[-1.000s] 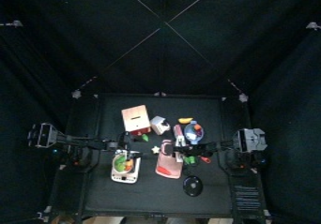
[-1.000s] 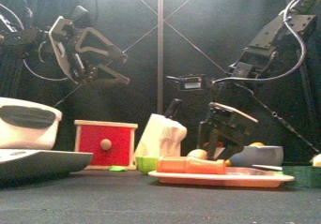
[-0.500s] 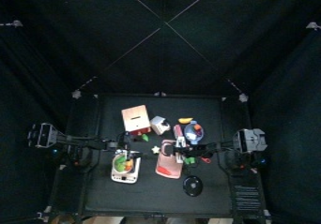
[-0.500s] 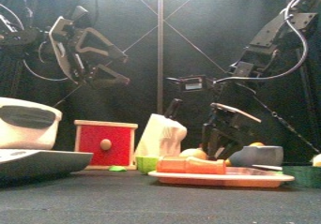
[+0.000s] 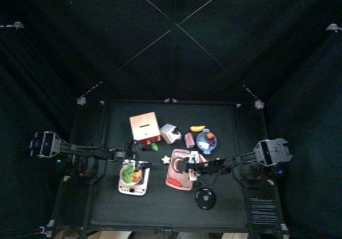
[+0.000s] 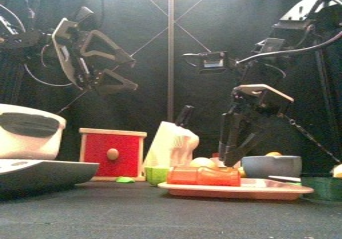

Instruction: Grab egg

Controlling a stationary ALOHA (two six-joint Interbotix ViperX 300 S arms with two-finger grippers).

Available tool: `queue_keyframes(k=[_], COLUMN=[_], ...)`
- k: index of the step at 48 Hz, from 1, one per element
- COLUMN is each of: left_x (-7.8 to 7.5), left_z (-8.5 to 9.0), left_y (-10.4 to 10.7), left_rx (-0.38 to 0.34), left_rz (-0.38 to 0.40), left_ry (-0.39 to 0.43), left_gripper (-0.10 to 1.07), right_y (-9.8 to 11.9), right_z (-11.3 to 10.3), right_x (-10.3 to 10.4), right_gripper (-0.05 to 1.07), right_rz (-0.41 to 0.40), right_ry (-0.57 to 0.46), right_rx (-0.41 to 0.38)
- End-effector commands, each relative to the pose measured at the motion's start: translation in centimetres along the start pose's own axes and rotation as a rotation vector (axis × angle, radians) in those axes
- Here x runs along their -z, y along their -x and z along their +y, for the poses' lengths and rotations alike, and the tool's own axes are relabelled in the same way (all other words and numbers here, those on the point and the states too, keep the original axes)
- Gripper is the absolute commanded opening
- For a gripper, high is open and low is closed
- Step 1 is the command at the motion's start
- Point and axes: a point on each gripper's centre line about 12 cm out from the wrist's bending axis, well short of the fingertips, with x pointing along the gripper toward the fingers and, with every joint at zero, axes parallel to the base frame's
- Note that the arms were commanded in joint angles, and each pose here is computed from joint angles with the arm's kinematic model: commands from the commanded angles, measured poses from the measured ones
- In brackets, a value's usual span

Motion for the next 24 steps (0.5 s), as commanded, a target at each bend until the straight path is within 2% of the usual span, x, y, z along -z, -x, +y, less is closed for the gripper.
queue_keyframes(k=[1, 10, 17, 24], left_x=[-0.6, -0.6, -0.5, -0.5], left_z=[0.0, 0.0, 0.0, 0.0], left_y=[-0.1, -0.1, 0.0, 0.0], left_rx=[0.0, -0.001, -0.001, 0.0], left_rz=[-0.026, -0.023, -0.022, -0.02], left_ry=[-0.002, 0.0, 0.0, -0.001], left_gripper=[1.03, 1.03, 1.03, 1.03], right_y=[1.1, 0.9, 1.1, 0.9], right_z=[-0.6, -0.5, -0.4, -0.4], right_x=[-1.5, -1.8, -2.6, -3.1], right_gripper=[0.85, 1.0, 1.01, 1.01], right_rz=[-0.05, -0.044, -0.052, -0.073], right_ry=[-0.027, -0.06, -0.111, -0.049], right_rx=[0.005, -0.003, -0.021, -0.003])
